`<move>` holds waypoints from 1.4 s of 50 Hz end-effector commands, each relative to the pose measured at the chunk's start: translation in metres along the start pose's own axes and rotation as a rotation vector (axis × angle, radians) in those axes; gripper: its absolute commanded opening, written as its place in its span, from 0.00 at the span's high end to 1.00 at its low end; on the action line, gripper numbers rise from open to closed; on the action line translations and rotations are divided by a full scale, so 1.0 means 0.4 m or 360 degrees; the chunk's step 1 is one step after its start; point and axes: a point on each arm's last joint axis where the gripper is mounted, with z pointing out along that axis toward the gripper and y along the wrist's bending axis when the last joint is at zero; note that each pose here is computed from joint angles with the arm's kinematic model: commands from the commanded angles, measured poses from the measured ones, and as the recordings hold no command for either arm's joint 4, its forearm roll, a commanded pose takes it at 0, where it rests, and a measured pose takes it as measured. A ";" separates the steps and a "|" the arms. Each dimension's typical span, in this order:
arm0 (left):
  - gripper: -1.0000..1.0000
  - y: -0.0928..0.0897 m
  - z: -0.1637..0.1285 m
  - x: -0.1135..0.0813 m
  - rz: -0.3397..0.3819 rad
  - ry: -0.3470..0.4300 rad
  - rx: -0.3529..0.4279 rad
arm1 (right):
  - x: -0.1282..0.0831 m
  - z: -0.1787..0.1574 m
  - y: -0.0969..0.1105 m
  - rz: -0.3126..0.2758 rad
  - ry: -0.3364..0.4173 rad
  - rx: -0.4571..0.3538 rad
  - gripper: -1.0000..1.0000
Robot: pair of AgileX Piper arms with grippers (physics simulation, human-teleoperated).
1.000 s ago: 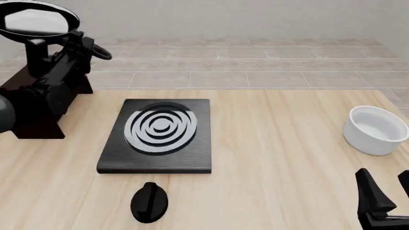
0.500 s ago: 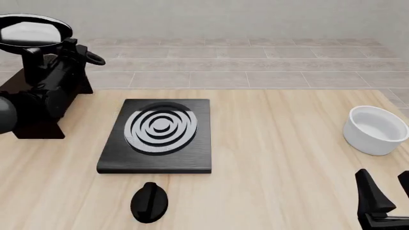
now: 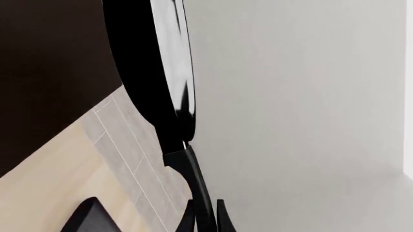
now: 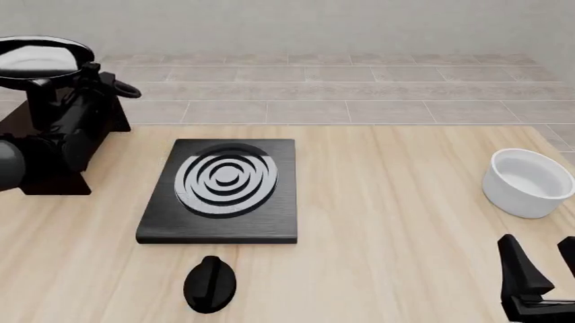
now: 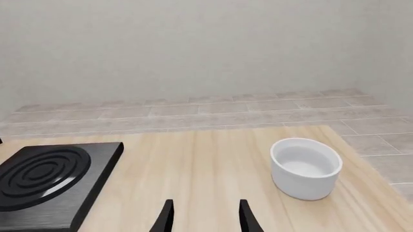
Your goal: Put the frying pan on top of the cabinet.
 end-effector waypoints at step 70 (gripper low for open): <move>1.00 0.087 0.020 0.017 -0.0003 0.0013 -0.0008 | 0.001 -0.002 0.000 -0.0006 0.0005 -0.0001 0.00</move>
